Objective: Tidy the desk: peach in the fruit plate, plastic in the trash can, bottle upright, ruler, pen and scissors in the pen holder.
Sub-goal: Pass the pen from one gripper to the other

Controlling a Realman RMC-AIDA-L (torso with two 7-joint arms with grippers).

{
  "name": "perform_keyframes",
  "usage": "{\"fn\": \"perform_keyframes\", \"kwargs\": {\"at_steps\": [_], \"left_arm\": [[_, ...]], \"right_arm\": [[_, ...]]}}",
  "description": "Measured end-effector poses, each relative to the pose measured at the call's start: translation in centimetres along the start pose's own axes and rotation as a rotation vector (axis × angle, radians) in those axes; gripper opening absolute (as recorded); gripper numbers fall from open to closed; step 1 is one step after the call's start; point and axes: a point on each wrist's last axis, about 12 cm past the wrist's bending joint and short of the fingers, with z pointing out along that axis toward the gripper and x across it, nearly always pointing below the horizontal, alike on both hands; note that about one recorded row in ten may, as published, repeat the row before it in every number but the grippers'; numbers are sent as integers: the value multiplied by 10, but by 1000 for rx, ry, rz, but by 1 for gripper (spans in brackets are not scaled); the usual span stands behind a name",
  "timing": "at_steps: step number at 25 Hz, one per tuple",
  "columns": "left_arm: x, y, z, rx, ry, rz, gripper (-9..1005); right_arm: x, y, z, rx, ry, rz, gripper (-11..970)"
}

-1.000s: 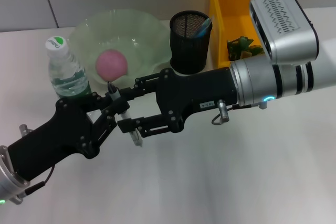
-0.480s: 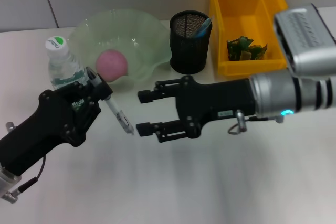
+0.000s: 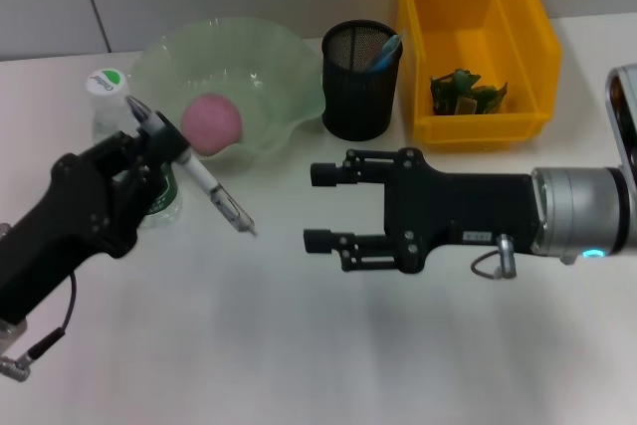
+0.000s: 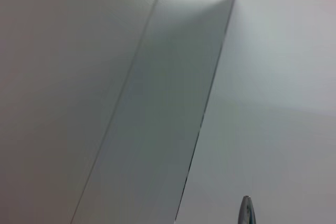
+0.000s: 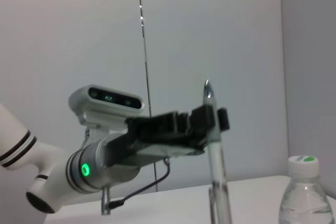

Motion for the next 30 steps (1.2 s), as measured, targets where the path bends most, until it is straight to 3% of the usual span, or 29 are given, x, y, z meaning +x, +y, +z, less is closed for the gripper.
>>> {"fn": "perform_keyframes", "kwargs": {"at_steps": [8, 12, 22, 30], "left_arm": [[-7, 2, -1, -27, -92, -159, 145], [-8, 5, 4, -30, -115, -251, 145], [-17, 15, 18, -26, -177, -351, 145], [-19, 20, 24, -37, -201, -420, 145]], "right_arm": [[16, 15, -5, 10, -34, -57, 690], [24, 23, -8, 66, -103, -118, 689], [34, 35, -2, 210, -229, -259, 689], [32, 36, 8, 250, -270, -324, 688]]}}
